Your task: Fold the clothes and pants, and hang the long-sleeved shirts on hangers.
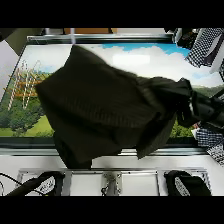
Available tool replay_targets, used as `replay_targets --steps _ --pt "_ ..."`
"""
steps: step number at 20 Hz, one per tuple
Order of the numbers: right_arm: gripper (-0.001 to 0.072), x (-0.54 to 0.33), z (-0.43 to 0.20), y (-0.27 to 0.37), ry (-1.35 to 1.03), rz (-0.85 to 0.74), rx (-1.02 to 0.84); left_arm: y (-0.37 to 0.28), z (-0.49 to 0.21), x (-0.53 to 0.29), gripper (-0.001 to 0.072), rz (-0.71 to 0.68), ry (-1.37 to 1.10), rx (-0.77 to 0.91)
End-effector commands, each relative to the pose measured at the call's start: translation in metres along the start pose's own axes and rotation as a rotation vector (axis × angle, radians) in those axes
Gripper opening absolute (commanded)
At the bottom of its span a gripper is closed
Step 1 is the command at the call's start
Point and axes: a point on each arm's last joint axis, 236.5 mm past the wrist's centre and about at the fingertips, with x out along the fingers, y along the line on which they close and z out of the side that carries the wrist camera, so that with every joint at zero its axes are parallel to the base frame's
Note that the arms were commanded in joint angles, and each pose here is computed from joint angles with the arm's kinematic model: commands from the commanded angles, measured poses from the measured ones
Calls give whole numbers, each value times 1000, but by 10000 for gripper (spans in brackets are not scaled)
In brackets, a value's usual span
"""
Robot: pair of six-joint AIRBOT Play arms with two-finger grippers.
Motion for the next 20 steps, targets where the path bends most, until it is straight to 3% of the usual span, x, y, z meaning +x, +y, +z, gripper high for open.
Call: replay_targets --steps 1,6,14,20 --pt "13 -23 41 -39 -84 -176 -101 1 6 -13 17 16 -35 7" --pt "14 -85 114 -90 -114 -528 -347 5 -8 -8 17 18 12 -9" --pt "14 -250 229 -136 -118 -1369 -671 9 -60 18 17 -4 90 -45" --pt "14 -318 287 -117 -110 -1694 -899 -33 -88 42 17 -108 138 9"
